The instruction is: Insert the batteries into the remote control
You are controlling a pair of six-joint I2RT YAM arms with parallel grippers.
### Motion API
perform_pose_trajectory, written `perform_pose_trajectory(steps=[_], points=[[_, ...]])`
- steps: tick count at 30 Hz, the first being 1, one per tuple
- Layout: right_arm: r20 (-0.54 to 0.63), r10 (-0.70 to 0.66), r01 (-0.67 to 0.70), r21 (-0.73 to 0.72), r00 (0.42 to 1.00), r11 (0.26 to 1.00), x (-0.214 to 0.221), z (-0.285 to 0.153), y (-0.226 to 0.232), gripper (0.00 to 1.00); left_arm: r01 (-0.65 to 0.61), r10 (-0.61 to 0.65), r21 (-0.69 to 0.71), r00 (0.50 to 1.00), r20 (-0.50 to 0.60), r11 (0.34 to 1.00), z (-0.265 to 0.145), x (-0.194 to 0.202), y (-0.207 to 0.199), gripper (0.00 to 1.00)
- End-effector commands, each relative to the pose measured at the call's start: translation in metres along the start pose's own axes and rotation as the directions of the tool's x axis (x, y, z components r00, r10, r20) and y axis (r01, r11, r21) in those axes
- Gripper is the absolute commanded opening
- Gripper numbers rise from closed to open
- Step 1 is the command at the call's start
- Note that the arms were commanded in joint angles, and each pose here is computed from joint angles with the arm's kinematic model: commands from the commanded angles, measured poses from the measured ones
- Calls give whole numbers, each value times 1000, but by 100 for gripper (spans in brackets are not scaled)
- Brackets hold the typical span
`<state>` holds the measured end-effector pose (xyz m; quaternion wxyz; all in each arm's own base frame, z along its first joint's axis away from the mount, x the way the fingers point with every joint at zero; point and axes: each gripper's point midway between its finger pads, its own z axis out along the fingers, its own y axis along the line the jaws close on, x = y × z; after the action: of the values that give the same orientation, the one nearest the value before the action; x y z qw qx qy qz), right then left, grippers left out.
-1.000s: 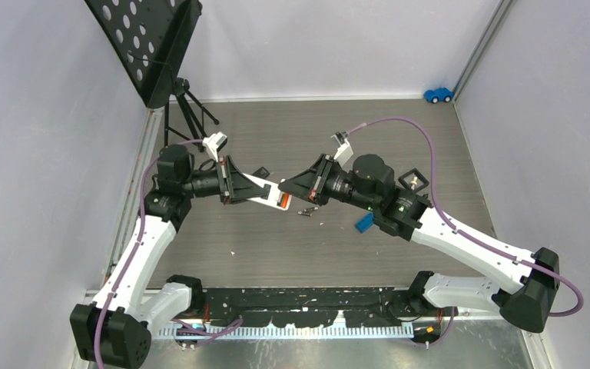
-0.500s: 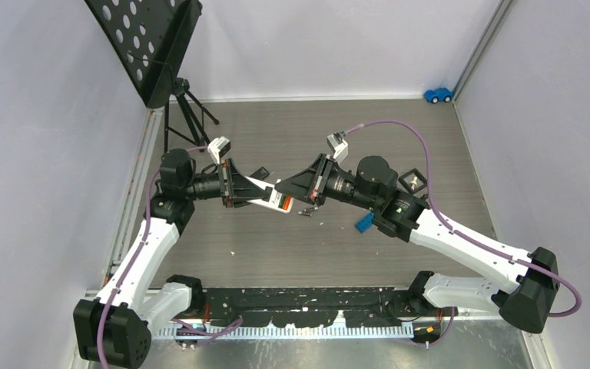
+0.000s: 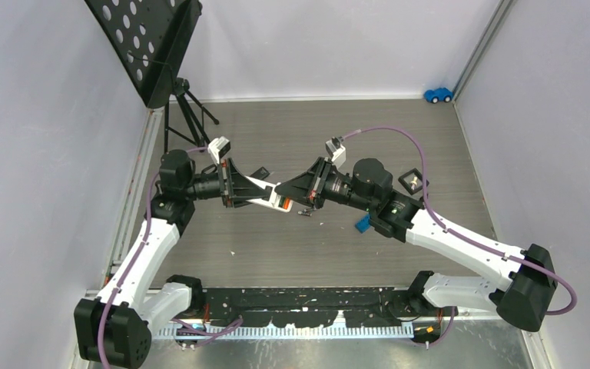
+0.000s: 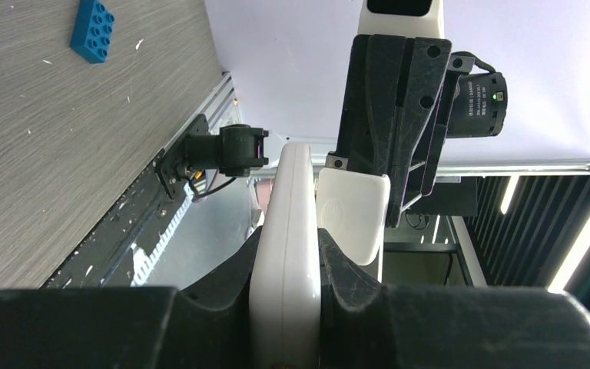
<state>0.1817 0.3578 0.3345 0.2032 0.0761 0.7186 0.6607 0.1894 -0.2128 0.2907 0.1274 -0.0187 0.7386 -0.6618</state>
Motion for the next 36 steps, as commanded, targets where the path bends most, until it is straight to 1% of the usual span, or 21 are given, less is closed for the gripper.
perform_pose_trajectory(steps=[1,10,19,36], points=[[21,-1,1,-37,1000,999,-5,-1,8,0,-48,48,38,999,-10,998,-3,3,-11,0],[29,17,-16,-19,999,1000,-10,2,-6,0,-49,50,57,999,-14,997,-4,4,-17,0],[4,60,-60,-8,998,998,-7,5,-16,0,-51,52,83,999,-7,995,-6,5,-28,0],[-11,67,-66,42,998,997,-1,-5,-40,10,5,-5,75,1000,8,997,-4,1,-26,0]])
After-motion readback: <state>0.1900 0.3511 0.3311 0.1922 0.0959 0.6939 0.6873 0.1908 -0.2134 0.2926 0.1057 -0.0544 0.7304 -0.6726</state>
